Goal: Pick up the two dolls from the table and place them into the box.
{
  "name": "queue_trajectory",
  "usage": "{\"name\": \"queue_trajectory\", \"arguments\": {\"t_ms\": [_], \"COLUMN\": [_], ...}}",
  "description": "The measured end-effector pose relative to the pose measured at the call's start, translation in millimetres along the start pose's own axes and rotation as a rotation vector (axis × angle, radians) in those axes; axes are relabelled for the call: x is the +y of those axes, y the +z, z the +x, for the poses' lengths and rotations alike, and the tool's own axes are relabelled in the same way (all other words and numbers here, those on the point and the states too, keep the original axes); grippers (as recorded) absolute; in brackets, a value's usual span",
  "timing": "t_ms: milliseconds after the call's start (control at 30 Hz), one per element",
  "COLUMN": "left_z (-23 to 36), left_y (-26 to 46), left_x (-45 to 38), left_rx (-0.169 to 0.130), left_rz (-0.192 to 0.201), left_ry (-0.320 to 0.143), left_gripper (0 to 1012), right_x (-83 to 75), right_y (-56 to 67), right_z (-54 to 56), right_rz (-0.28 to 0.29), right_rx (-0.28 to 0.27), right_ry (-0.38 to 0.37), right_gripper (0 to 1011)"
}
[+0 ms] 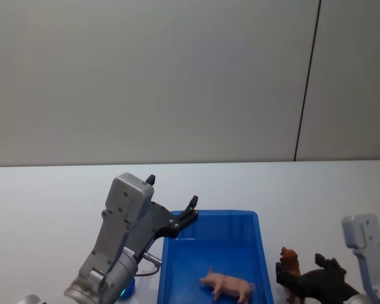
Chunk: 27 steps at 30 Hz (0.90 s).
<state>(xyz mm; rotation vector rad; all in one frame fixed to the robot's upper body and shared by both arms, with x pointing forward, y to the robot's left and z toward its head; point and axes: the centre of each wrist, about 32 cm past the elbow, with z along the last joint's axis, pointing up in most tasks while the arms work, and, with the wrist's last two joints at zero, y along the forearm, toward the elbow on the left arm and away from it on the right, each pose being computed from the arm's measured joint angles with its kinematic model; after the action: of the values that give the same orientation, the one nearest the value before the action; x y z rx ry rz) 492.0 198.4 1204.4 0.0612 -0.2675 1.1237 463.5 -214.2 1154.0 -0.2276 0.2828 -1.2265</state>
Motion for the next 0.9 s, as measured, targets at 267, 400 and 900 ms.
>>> {"name": "queue_trajectory", "arguments": {"t_ms": [267, 400, 900], "left_z": [0.0, 0.0, 0.0], "left_y": [0.0, 0.0, 0.0], "left_x": [0.0, 0.0, 0.0], "left_rx": [0.0, 0.0, 0.0], "left_rz": [0.0, 0.0, 0.0], "left_ry": [0.0, 0.0, 0.0], "left_gripper": [1001, 1001, 1001], "right_x": [14.7, 22.5, 35.0], "right_y": [2.0, 3.9, 10.2], "right_z": [0.1, 0.3, 1.9], "right_rz": [-0.021, -0.029, -0.027], "right_rx": [0.021, 0.037, 0.058], "right_ry": [0.018, 0.026, 0.035], "right_gripper": [865, 741, 417]}}
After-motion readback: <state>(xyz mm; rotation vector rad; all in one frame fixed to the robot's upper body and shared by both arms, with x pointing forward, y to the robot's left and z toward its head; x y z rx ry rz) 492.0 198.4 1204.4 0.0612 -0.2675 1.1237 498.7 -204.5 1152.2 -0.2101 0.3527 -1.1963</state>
